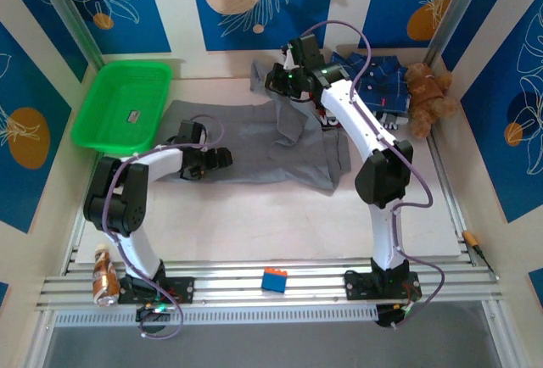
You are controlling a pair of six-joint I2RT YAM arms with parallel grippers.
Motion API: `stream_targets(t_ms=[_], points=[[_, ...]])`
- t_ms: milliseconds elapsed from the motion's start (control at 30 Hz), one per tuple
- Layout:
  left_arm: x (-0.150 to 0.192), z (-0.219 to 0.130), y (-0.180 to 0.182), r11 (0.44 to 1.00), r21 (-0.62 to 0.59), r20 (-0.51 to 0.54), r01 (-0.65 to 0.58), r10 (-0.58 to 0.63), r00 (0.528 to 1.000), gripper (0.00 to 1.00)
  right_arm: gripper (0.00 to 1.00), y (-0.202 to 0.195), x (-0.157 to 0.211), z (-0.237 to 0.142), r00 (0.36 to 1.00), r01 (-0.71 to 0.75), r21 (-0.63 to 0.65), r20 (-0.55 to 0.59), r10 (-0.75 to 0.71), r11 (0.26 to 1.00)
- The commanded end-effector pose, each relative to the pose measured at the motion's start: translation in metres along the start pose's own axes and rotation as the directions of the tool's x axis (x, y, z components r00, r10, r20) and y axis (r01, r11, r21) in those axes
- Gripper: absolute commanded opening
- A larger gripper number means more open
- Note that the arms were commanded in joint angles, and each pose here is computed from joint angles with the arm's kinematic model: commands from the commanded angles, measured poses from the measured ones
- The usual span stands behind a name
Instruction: Fold and stack the long sleeve shirts
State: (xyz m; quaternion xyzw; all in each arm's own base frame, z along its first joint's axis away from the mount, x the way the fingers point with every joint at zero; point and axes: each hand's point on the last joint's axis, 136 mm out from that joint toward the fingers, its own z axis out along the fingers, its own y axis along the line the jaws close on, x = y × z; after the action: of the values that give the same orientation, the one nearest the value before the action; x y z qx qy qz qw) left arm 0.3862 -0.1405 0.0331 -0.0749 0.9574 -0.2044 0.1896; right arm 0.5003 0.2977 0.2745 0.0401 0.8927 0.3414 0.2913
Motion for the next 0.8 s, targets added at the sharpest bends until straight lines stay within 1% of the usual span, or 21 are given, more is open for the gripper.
stream_targets(t_ms=[0,133,200,267,333,467,533,633,767], points=[[0.052,0.001,0.024,0.991,-0.09,-0.185,0.095,-0.11,0.977,0.87,0.01,0.002,-0.022,0.006,0.982,-0.159,-0.016,0.105,0.159,0.987],[0.028,-0.016,-0.002,0.994,-0.014,-0.14,0.104,-0.105,0.985,0.87,0.01,-0.004,-0.04,0.01,0.931,-0.29,-0.048,0.217,0.293,0.956],[0.018,-0.023,-0.012,0.994,0.019,-0.123,0.103,-0.1,0.987,0.87,0.0,-0.002,-0.053,0.006,0.889,-0.342,-0.089,0.293,0.353,0.935],[0.008,-0.031,-0.023,0.993,0.05,-0.108,0.105,-0.099,0.989,0.88,0.01,-0.001,-0.062,0.004,0.832,-0.389,-0.151,0.367,0.417,0.909],[0.002,-0.038,-0.032,0.991,0.08,-0.096,0.112,-0.104,0.99,0.88,0.01,-0.004,-0.065,0.004,0.783,-0.42,-0.191,0.419,0.461,0.887],[-0.01,-0.053,-0.048,0.981,0.137,-0.073,0.138,-0.129,0.989,0.88,0.0,-0.02,-0.056,0.008,0.708,-0.499,-0.225,0.451,0.543,0.837],[-0.018,-0.066,-0.064,0.971,0.194,-0.055,0.144,-0.135,0.989,0.88,0.0,-0.027,-0.052,0.008,0.68,-0.514,-0.249,0.464,0.567,0.821],[-0.027,-0.084,-0.089,0.944,0.289,-0.034,0.16,-0.157,0.987,0.89,0.0,-0.031,-0.049,0.005,0.676,-0.513,-0.249,0.473,0.565,0.822],[-0.02,-0.084,-0.124,0.899,0.394,-0.081,0.193,-0.176,0.981,0.89,0.0,-0.026,-0.047,-0.005,0.678,-0.493,-0.275,0.473,0.563,0.825]])
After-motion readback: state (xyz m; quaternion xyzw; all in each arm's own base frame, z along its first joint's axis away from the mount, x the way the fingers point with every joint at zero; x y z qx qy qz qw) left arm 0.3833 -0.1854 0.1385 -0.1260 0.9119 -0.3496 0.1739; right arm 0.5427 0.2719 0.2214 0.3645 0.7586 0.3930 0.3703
